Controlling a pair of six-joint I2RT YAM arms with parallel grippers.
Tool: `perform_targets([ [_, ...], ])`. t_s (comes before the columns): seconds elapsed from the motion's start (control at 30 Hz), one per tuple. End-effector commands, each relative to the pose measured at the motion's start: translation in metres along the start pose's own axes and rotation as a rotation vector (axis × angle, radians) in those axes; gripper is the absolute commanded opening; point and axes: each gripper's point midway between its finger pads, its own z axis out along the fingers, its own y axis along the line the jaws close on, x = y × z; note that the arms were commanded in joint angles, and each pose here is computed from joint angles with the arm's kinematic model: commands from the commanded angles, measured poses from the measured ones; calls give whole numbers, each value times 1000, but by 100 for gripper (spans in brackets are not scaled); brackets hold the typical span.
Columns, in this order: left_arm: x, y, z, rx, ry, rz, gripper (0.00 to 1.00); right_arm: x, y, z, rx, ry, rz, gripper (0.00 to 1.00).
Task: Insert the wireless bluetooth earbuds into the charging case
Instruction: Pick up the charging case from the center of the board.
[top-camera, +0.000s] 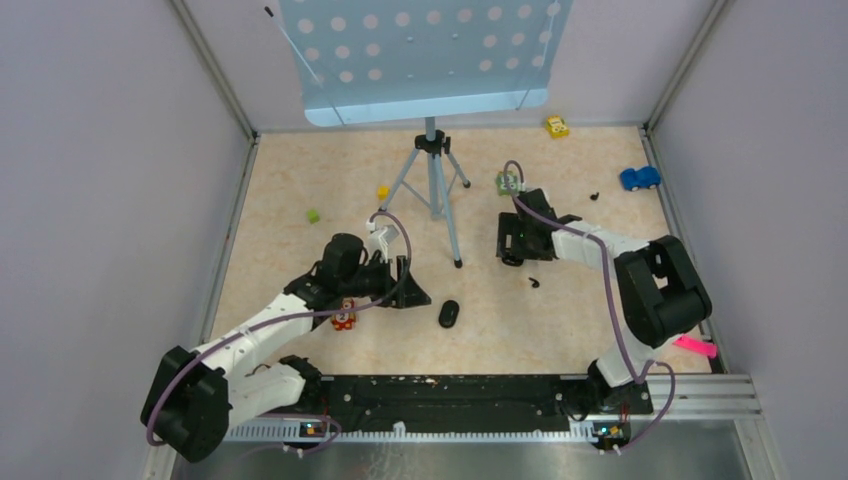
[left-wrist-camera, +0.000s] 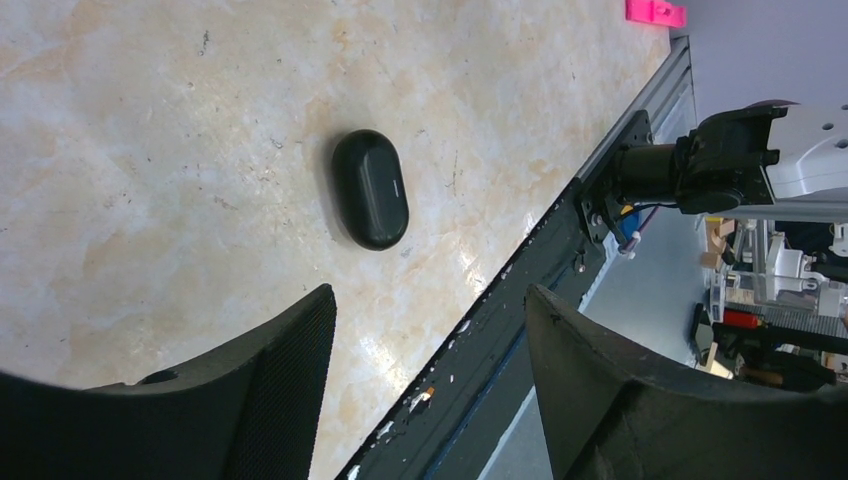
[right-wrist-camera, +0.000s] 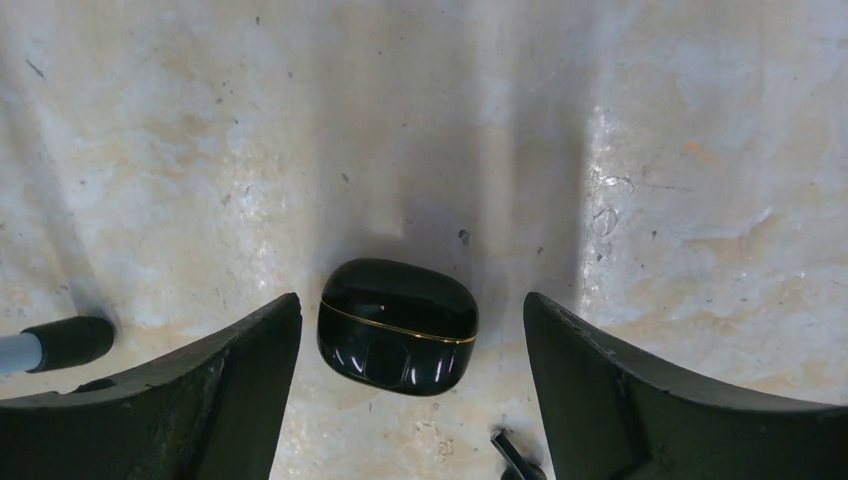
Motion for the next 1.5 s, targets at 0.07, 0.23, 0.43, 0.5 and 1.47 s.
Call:
perform_targets([
  [0.07, -6, -6, 2, 31, 3, 49, 73, -15, 21, 12, 2, -53, 44, 74],
  [0.23, -4, -5, 2, 35, 8, 44, 73, -9, 21, 11, 33, -45, 20, 67],
  [0.43, -2, -4, 5, 44, 15, 36, 73, 4, 9, 2, 131, -50, -17, 73],
  [0.5, -1, -4, 6, 46, 17, 32, 73, 8, 9, -1, 147, -55, -19, 74],
  [1.47, -5, -8, 10, 53, 48, -7, 73, 5, 37, -61, -179, -251, -56, 40],
])
